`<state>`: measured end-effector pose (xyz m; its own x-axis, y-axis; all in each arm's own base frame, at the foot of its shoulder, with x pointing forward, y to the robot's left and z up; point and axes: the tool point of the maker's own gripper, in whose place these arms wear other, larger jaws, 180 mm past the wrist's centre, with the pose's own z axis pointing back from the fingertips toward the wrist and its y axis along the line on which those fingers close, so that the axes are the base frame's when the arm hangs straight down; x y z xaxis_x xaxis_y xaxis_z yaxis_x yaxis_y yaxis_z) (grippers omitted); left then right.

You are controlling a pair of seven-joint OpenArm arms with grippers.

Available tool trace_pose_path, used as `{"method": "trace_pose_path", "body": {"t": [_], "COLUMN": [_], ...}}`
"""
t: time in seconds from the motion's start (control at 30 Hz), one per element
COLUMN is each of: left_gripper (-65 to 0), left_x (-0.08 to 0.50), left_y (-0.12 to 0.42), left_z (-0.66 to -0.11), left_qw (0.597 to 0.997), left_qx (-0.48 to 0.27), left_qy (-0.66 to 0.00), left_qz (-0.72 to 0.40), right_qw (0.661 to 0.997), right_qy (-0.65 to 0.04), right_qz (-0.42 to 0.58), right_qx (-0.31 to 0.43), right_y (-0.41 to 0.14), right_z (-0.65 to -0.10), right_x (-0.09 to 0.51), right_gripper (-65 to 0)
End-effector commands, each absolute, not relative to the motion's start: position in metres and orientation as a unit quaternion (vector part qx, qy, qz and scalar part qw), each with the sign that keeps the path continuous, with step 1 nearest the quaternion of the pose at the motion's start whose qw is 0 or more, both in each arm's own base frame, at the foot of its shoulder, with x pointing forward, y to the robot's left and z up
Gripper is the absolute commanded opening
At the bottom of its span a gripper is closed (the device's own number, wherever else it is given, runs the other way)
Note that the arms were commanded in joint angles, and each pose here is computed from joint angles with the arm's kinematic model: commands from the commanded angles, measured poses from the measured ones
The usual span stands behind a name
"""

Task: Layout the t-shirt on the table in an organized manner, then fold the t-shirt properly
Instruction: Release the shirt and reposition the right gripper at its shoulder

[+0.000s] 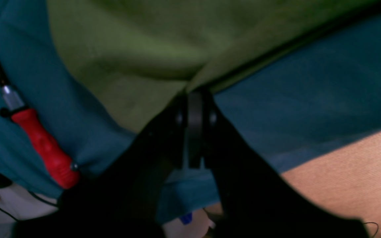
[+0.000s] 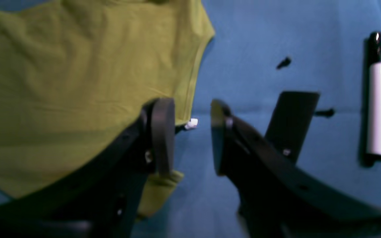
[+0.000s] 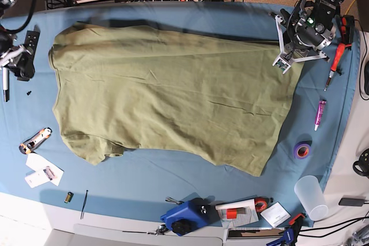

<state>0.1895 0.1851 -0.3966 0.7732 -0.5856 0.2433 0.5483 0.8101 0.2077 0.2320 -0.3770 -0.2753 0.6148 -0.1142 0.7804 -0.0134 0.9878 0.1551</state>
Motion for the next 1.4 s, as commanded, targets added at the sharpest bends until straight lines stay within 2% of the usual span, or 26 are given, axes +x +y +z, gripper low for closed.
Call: {"method": "trace_pose_path", "body": {"t": [0.0, 0.1, 0.2, 0.27, 0.5, 0.93, 1.1, 1.23, 1.37], "left_gripper": [-65.0, -65.0, -65.0, -65.0, -65.0, -65.0, -65.0, -65.0, -65.0], "left_x": [0.197, 0.200, 0.202, 0.203, 0.204, 0.204, 0.205, 0.205, 0.205], "left_y": [0.185, 0.188, 0.192, 0.192, 0.190, 0.190, 0.181, 0.173, 0.171], "left_z": [-0.390, -0.388, -0.387, -0.387, -0.387, -0.387, -0.388, -0.389, -0.389], "left_qw": [0.936, 0.935, 0.938, 0.938, 0.937, 0.938, 0.939, 0.940, 0.941], "left_qx": [0.064, 0.073, 0.086, 0.086, 0.085, 0.084, 0.072, 0.060, 0.058], "left_qy": [-0.164, -0.167, -0.170, -0.171, -0.177, -0.177, -0.184, -0.189, -0.189], "left_qz": [-0.303, -0.304, -0.291, -0.288, -0.287, -0.287, -0.282, -0.277, -0.275], "right_qw": [0.881, 0.874, 0.812, 0.812, 0.844, 0.908, 0.940, 0.978, 0.982], "right_qy": [-0.467, -0.467, -0.541, -0.546, -0.496, -0.363, -0.294, -0.178, -0.161], "right_qz": [-0.018, -0.006, 0.012, 0.019, 0.022, -0.026, -0.048, -0.004, 0.038], "right_qx": [0.069, 0.134, 0.219, 0.208, 0.202, 0.209, 0.168, 0.109, 0.095], "right_y": [-0.379, -0.356, -0.331, -0.331, -0.325, -0.320, -0.318, -0.316, -0.302], "right_z": [-0.256, -0.251, -0.207, -0.201, -0.225, -0.287, -0.331, -0.375, -0.394], "right_x": [0.243, 0.242, 0.247, 0.244, 0.217, 0.135, 0.109, 0.083, 0.087], "right_gripper": [-46.1, -46.1, -46.1, -46.1, -46.1, -46.1, -46.1, -46.1, -46.1]}}
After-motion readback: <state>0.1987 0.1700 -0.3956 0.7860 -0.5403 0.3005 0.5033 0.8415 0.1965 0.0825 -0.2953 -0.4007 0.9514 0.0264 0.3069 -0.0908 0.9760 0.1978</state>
